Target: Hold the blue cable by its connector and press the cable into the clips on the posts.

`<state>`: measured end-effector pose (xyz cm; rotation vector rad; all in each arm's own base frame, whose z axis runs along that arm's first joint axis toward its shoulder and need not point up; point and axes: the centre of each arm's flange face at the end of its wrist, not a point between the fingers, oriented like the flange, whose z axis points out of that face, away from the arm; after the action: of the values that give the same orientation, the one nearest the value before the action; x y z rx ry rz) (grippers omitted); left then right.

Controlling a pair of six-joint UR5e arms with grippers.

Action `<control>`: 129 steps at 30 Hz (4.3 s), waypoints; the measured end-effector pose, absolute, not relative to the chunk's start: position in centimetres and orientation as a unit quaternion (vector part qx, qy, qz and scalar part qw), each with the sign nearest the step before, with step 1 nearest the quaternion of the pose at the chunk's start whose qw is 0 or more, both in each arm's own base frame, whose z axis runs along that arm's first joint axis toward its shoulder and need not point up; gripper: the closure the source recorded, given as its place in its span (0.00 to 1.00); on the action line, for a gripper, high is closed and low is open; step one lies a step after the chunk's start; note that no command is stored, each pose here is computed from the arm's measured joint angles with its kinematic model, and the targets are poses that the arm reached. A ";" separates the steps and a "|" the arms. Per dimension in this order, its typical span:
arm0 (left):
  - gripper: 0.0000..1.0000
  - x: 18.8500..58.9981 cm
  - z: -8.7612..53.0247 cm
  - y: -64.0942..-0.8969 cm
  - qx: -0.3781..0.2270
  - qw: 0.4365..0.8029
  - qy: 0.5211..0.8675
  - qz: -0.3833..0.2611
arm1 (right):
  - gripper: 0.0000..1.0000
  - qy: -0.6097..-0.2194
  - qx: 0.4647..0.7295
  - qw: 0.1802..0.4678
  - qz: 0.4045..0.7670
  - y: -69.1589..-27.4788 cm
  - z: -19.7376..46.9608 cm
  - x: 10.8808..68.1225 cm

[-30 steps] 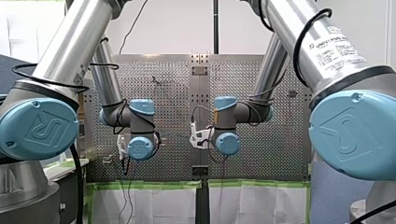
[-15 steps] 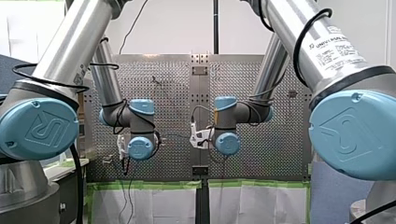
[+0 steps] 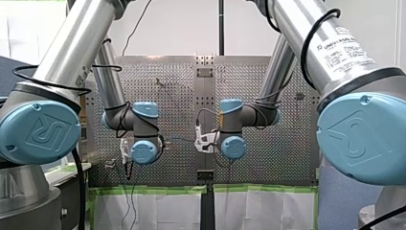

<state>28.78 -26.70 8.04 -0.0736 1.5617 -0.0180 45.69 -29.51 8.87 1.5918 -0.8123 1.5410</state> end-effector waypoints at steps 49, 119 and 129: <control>1.00 29.1 7.3 -22.9 -0.005 0.646 0.757 0.104 | 1.00 -0.332 0.650 0.323 0.603 -30.7 12.4 47.6; 1.00 34.5 32.6 -23.8 -0.070 0.699 0.701 0.127 | 1.00 -0.300 0.616 0.293 0.666 -35.6 26.0 53.5; 1.00 35.7 31.1 -23.6 -0.071 0.691 0.706 0.137 | 1.00 -0.295 0.610 0.295 0.674 -36.4 28.2 54.5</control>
<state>35.66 -23.56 31.14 -0.1592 1.5778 0.3054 54.49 -36.35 28.20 1.6242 -0.7848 1.7930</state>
